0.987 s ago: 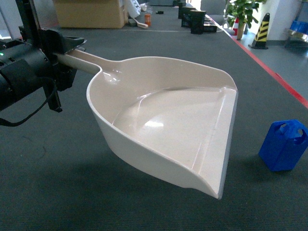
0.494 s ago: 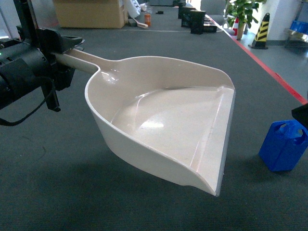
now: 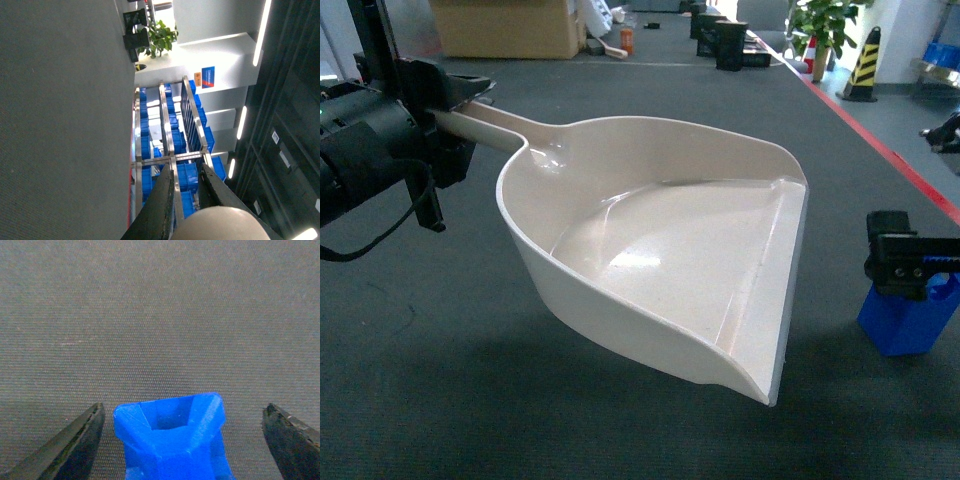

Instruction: Place part in tray to right shelf

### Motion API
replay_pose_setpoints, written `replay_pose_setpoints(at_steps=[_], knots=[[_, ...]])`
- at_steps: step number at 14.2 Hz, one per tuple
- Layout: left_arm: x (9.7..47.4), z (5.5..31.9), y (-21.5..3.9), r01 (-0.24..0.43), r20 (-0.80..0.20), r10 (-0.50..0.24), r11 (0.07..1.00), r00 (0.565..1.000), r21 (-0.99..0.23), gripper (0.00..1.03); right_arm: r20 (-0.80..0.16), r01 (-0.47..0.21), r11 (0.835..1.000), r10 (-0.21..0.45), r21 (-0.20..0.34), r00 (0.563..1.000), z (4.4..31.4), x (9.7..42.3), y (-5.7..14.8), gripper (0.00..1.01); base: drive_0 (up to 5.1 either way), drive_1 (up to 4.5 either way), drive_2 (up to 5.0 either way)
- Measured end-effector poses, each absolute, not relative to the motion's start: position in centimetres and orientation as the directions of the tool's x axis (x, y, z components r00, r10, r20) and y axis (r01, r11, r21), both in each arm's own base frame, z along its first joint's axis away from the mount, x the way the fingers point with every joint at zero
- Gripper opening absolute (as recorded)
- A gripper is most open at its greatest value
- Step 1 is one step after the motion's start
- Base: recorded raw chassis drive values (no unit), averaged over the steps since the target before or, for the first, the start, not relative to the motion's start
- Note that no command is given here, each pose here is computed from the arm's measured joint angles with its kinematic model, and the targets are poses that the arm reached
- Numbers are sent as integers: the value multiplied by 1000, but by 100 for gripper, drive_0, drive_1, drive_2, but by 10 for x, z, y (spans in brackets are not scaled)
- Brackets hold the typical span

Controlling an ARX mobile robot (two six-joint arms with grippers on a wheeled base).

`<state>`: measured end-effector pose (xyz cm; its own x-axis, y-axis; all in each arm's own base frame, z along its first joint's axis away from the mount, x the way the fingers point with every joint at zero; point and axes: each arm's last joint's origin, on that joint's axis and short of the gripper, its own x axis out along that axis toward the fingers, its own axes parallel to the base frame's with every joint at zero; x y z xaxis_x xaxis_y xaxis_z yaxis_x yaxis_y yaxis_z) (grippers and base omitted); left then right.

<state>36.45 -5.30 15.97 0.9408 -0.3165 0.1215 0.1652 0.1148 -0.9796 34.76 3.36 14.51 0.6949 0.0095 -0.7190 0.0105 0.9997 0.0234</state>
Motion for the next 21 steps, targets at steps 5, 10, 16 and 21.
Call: replay_pose_setpoints(at_steps=[5,10,16,21], knots=[[364,160,-53,165,121,-317,115,941,-980,12,-706,12,1000,2,15,708,139,344,47,47,0,0,0],[364,160,-53,165,121,-317,115,941,-980,12,-257,-312,928,358,202,898,270,293,106,46,0,0,0],[365,160,-53,166,120,-316,123,941,-978,12,-40,-260,964,262,62,964,326,204,121,86,0,0,0],[364,159,-53,165,120,-314,123,942,-979,12,14,18,1000,-19,23,1000,279,165,59,39,0,0,0]])
